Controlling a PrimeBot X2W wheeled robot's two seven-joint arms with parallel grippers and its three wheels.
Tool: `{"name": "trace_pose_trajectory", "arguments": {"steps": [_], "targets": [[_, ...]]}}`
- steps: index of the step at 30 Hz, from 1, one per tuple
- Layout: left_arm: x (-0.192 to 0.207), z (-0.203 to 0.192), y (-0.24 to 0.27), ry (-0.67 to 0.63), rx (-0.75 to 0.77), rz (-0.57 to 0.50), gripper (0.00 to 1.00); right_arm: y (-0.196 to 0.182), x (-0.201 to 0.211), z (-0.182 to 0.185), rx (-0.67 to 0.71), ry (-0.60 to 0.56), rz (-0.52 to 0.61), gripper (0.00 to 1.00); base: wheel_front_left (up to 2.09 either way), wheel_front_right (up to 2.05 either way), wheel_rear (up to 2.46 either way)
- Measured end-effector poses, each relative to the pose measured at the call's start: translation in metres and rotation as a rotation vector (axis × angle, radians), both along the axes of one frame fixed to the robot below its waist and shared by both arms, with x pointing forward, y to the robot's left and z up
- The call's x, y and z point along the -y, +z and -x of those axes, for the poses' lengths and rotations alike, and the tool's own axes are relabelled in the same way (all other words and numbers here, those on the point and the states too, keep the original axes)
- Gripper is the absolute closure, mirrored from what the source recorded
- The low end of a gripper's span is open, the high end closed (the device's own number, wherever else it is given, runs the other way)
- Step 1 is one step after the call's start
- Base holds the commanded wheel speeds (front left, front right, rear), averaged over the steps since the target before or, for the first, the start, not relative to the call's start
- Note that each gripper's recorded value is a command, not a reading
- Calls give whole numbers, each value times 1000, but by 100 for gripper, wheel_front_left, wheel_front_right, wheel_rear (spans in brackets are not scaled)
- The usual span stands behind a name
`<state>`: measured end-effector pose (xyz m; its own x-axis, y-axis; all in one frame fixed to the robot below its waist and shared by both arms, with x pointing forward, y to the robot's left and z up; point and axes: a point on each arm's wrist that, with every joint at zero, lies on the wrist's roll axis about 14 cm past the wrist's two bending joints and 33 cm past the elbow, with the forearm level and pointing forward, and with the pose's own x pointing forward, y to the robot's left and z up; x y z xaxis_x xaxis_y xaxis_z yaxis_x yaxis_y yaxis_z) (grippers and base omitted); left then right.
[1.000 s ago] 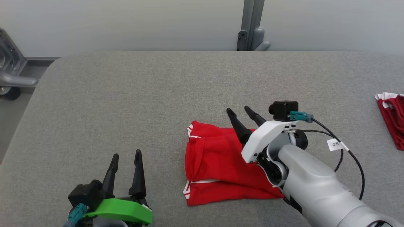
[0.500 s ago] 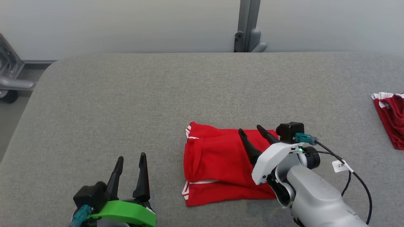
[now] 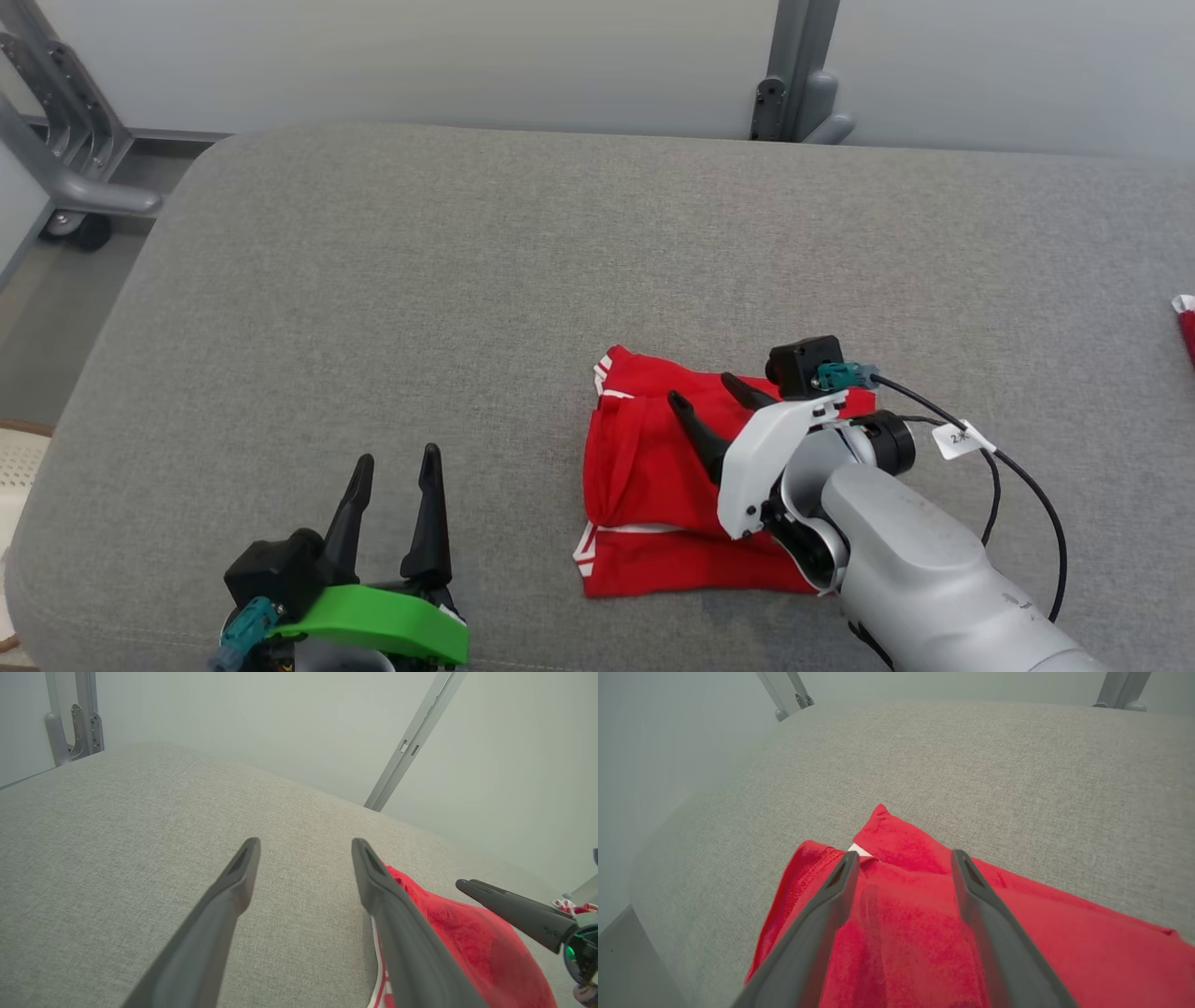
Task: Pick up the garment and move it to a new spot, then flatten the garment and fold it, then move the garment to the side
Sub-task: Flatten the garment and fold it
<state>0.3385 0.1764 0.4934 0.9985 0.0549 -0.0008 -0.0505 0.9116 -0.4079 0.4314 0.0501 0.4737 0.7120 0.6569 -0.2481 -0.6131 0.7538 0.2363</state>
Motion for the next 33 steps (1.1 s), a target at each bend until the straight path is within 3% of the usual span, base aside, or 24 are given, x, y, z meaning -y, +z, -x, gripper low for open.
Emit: {"name": "trace_pose_trajectory", "arguments": {"steps": [8,12,16,24,33], "targets": [[-15,6,-3,55,-10,3,0,-17,-31,13,-89,115,56,0,0,0,0],[-21,8,-4,76,-13,6,0,-25,-35,13,-97,141,106,39,0,0,0],[-25,12,-6,91,-19,8,0,-30,-44,19,-149,164,90,51,0,0,0],[-32,13,-5,114,-18,7,0,-23,-68,24,-145,216,33,50,0,0,0],[-45,20,-8,157,-29,1,0,-16,-94,26,-88,294,27,37,0,0,0]]}}
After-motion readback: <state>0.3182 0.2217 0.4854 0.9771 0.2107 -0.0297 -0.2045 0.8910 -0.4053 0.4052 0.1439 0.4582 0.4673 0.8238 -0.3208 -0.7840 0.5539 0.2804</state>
